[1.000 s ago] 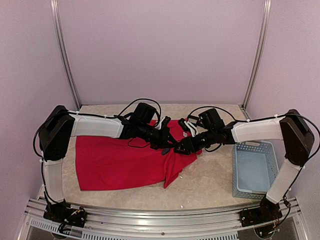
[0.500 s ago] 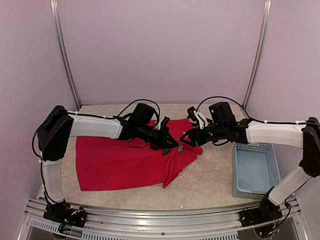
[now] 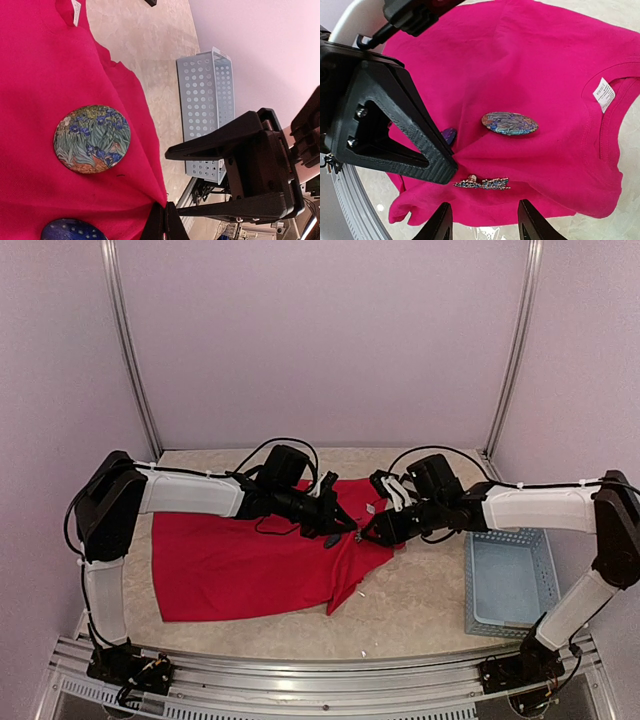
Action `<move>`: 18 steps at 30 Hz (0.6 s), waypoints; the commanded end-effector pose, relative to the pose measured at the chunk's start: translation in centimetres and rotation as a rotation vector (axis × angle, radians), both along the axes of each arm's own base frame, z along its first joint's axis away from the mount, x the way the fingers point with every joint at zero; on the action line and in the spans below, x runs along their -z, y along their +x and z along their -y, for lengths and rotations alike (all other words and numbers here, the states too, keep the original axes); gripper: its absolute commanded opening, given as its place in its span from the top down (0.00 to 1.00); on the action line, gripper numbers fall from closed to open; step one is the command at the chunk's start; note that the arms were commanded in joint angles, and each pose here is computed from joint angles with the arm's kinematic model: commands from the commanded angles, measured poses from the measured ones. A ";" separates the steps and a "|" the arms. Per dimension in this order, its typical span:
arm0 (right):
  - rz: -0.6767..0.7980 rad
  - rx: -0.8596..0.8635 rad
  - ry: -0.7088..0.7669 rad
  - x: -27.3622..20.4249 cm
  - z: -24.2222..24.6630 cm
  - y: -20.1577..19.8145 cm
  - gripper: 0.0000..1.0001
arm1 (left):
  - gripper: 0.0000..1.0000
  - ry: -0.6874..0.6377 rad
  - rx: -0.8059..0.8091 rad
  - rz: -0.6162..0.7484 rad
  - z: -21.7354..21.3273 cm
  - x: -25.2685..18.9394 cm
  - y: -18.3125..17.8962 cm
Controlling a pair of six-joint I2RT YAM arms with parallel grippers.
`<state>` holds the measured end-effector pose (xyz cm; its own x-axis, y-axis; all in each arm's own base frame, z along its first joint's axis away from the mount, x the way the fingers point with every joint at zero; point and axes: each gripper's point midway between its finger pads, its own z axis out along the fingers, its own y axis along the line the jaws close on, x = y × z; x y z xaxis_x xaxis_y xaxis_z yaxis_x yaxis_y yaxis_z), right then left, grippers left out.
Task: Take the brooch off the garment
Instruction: Pick up the brooch from the flattened clothing.
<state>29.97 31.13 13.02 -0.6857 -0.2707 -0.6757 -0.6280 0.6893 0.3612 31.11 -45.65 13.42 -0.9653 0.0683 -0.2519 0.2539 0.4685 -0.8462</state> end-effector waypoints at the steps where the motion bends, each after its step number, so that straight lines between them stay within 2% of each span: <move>1: -0.045 0.008 -0.028 1.6 -0.5 0.0 0.55 | 1.00 -0.069 0.009 0.037 0.1 -3.0 -0.1; 5: -0.056 0.003 -0.017 1.8 -1.0 0.1 0.55 | 1.00 -0.073 0.014 0.030 0.1 -3.0 -0.2; 11: -0.050 -0.025 0.011 1.5 -2.0 -0.1 0.49 | 1.00 -0.084 0.019 0.009 0.3 -3.0 -0.1; 18: -0.039 -0.042 0.050 1.0 -3.1 0.1 0.48 | 1.00 -0.092 0.022 0.000 0.2 -3.2 -0.2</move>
